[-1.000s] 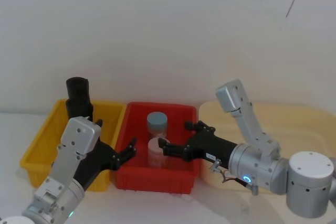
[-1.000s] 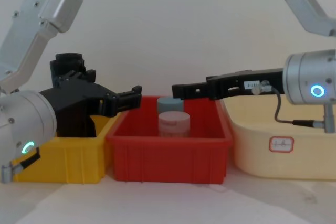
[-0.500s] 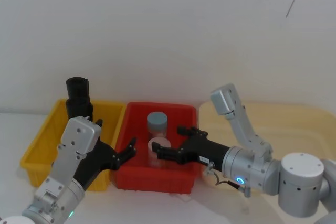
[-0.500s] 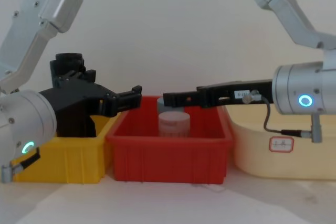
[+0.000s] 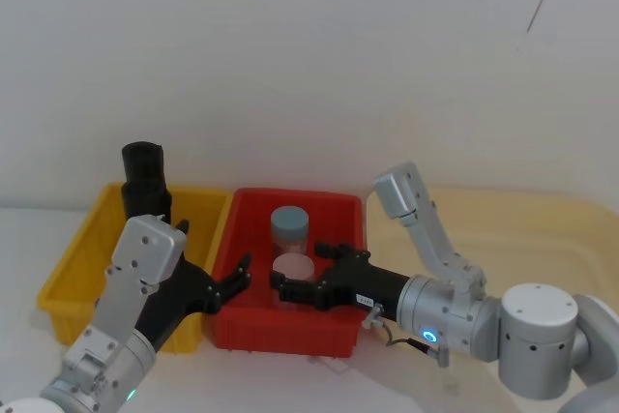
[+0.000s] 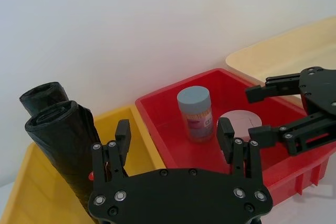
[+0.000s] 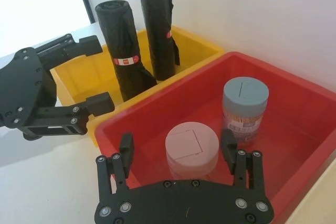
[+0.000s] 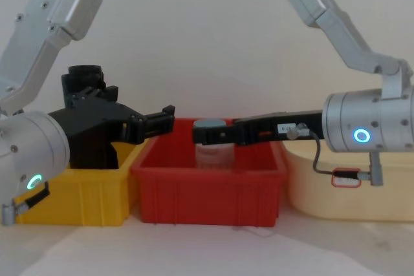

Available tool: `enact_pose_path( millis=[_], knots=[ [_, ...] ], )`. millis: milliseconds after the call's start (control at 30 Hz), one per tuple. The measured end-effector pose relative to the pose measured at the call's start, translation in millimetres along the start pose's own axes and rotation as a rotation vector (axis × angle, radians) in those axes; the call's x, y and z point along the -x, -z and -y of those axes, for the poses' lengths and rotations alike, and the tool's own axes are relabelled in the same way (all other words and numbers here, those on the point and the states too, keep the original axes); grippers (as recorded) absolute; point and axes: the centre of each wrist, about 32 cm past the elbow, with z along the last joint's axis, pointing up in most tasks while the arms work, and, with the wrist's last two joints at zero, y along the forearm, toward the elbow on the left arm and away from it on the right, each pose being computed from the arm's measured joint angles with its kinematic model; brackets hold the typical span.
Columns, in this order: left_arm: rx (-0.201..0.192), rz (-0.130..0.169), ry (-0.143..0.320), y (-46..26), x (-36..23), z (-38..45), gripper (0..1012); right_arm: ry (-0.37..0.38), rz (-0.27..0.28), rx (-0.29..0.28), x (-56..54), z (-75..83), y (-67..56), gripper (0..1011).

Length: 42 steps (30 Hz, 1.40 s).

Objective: Pick up the garbage bag with the one hand and transfer it to the other hand.

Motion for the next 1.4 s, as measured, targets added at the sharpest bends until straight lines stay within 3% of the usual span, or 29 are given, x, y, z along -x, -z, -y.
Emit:
enact_pose_path(
  millis=[800, 1400],
  knots=[
    [0.000, 0.000, 0.000, 0.0, 0.0, 0.0, 1001, -0.003, 0.012, 0.048, -5.4, -19.2, 2.0, 1001],
    [0.000, 0.000, 0.000, 0.0, 0.0, 0.0, 1001, 0.009, 0.026, 0.046, -6.5, -20.1, -0.8, 1000]
  ],
)
